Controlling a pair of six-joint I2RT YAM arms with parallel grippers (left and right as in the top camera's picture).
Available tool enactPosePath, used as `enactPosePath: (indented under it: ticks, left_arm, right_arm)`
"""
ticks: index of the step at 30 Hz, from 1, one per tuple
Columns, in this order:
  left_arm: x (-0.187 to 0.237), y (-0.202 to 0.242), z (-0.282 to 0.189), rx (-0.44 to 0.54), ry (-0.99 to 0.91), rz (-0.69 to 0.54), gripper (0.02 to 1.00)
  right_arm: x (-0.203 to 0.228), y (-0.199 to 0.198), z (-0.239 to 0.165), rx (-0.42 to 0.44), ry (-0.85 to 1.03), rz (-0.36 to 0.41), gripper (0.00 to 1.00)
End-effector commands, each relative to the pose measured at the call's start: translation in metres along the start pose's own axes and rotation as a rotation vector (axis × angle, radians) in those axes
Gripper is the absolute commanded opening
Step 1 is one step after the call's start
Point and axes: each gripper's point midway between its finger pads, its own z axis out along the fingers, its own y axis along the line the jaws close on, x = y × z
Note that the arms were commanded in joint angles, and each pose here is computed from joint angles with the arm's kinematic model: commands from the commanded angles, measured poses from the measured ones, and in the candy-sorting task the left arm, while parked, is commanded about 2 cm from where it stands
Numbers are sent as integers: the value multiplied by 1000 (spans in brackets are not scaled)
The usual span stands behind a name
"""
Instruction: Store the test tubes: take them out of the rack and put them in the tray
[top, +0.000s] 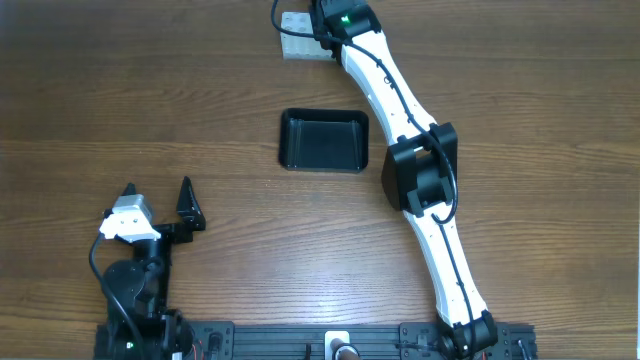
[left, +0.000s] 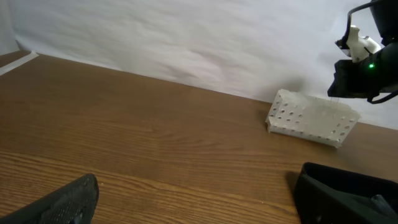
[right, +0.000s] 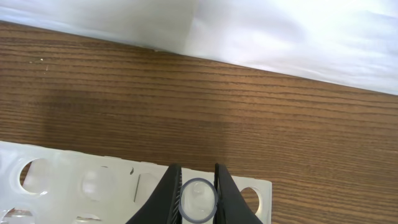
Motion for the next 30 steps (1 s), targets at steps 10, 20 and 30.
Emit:
enactPosePath:
  ticks: [10,20,30]
  left_arm:
    - [2,-1,0,9,4,15,998]
    - [2,-1,0,9,4,15,996]
    - [2,-1,0,9,4,15,998]
  right_arm:
    - [-43,2,-49,-14,-101,21,95]
    - [-76,-9,-93,9,-182,46,106]
    - [-93,-15,-143,-15,-211,90,115]
